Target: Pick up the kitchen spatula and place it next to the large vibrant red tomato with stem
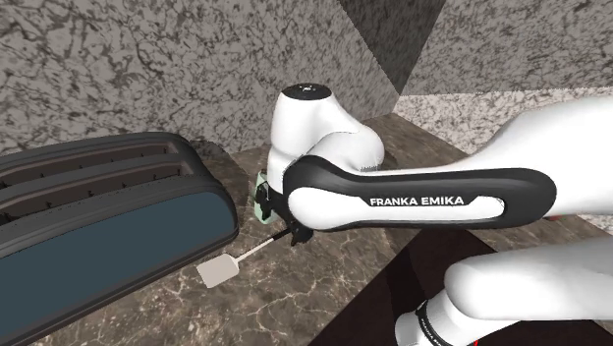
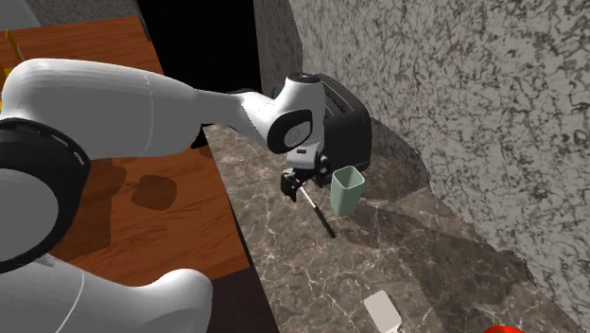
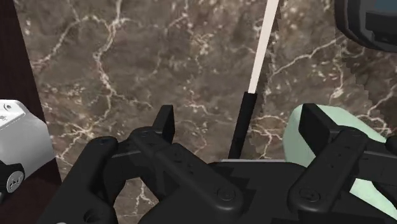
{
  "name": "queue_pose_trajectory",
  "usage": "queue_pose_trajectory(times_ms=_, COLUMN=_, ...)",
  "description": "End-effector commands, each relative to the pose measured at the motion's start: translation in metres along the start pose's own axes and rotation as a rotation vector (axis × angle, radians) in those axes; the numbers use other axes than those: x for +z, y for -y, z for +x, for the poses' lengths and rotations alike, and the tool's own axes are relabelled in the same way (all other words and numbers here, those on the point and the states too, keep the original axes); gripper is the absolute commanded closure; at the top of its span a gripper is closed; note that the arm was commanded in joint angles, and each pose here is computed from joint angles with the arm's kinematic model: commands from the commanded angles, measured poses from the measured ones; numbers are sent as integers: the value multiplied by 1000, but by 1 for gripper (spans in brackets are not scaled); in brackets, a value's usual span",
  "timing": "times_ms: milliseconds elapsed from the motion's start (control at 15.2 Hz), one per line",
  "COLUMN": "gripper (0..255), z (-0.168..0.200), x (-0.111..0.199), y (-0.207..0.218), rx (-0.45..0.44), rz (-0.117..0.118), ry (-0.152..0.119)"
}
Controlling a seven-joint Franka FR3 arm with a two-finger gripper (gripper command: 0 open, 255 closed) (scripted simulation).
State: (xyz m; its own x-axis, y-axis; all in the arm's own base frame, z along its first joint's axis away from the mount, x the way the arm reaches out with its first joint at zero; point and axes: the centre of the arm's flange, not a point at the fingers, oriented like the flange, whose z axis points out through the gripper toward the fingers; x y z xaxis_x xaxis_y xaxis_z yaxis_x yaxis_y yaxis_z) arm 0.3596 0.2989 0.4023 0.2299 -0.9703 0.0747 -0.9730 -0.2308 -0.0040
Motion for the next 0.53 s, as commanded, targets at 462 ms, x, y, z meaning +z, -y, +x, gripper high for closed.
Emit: queue_pose_trajectory(times_ms=462, gripper=0, z=-23, x=49, y=30, rx=159, rz=-15, ry=8)
